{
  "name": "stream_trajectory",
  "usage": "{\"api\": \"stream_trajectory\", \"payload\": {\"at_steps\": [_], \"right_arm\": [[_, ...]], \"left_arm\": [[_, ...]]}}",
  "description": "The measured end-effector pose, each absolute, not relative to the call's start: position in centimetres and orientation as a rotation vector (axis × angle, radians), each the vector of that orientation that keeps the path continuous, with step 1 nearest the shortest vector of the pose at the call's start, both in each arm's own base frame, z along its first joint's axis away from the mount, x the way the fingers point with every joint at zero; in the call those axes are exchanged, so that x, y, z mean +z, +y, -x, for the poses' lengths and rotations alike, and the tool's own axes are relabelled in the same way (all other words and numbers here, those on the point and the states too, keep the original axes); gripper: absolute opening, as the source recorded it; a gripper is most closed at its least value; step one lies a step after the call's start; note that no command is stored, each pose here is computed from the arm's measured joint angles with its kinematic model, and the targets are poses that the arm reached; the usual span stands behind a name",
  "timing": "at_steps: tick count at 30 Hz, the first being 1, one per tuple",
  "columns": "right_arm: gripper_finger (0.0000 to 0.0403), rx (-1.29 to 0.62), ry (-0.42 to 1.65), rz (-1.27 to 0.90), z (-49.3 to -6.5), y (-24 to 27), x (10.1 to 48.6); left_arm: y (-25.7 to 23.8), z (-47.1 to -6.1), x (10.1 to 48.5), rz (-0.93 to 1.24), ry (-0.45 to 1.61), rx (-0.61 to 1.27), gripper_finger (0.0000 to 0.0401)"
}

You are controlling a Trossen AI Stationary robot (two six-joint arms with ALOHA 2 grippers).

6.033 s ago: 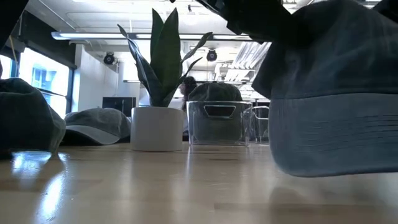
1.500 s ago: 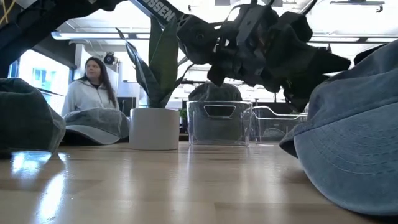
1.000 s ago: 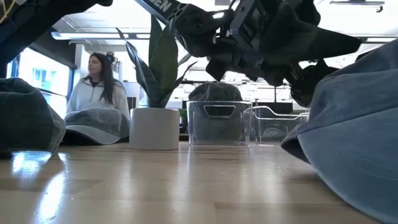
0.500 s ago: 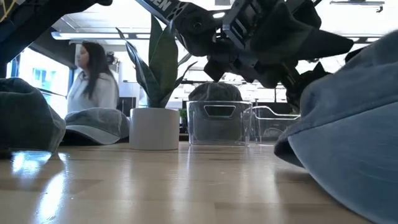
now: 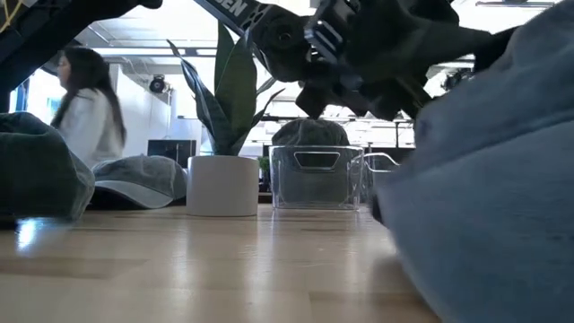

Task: Pick & Place hat
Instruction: Put the bottom gray cap into the right transparent bin

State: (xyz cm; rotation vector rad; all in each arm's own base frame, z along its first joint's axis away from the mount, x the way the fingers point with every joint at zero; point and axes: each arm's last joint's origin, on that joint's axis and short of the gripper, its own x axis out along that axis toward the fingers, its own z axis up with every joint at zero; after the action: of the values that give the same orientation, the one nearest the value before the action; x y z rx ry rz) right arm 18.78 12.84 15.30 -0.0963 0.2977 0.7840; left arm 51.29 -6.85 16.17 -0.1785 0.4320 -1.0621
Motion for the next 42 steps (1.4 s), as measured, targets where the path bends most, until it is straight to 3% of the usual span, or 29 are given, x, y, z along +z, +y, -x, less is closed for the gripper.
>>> {"api": "stream_trajectory", "payload": {"at_steps": [11, 18, 25, 34, 42], "right_arm": [[0.0001, 0.577, 0.687, 0.339, -20.6, 13.9, 20.4], [0.0001, 0.700, 0.481, 0.519, -20.0, 16.3, 22.2], [0.0001, 0.504, 0.512, 0.631, -19.5, 16.4, 21.9], [0.0002, 0.398, 0.569, 0.588, -18.4, 16.3, 22.0], [0.0002, 0.383, 0.592, 0.505, -17.8, 16.4, 22.0]], "left_arm": [[-5.9, -51.1, 16.0, 0.186, 0.425, -1.140, 0.0300], [-4.0, -50.9, 18.0, 0.181, 0.379, -1.146, 0.0300], [-7.4, -50.6, 17.8, 0.184, 0.403, -1.195, 0.0300], [-10.3, -49.8, 17.9, 0.193, 0.428, -1.291, 0.0299], [-9.3, -48.7, 22.3, 0.031, 0.377, -1.139, 0.0231]]}}
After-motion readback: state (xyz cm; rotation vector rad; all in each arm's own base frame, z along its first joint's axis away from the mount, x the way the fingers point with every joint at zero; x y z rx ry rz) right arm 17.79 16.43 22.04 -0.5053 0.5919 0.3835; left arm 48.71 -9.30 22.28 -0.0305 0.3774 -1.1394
